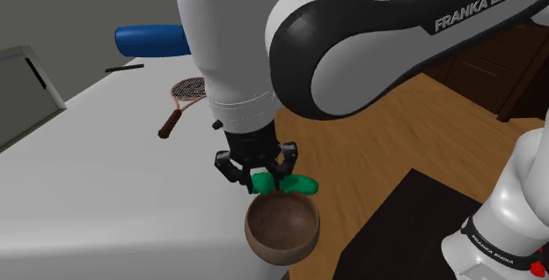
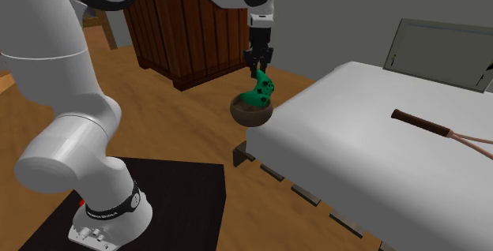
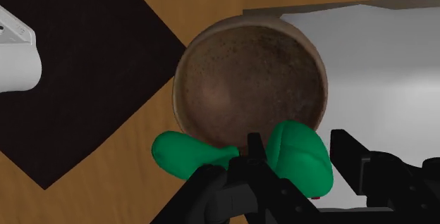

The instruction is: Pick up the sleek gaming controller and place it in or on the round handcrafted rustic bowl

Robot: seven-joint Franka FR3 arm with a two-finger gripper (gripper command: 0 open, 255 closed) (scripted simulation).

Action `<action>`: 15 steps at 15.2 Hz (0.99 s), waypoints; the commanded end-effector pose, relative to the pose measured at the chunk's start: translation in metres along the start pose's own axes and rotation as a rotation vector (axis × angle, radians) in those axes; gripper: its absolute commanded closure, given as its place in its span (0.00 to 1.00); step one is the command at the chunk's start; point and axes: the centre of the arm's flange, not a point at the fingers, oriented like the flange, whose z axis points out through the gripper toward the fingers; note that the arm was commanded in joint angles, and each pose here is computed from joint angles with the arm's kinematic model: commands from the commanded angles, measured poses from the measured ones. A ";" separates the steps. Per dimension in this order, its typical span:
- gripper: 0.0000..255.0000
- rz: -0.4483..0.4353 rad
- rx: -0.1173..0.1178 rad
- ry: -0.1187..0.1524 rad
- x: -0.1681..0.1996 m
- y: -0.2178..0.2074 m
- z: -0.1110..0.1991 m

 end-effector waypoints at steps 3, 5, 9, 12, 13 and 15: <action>1.00 0.002 -0.001 0.000 -0.049 0.012 -0.006; 1.00 0.002 -0.001 0.000 -0.050 0.011 0.005; 1.00 0.002 -0.001 0.000 -0.052 0.009 0.026; 1.00 0.002 -0.001 0.000 -0.054 0.007 0.041; 1.00 0.002 -0.001 0.000 -0.054 0.006 0.047; 1.00 0.002 -0.001 0.000 -0.055 0.005 0.057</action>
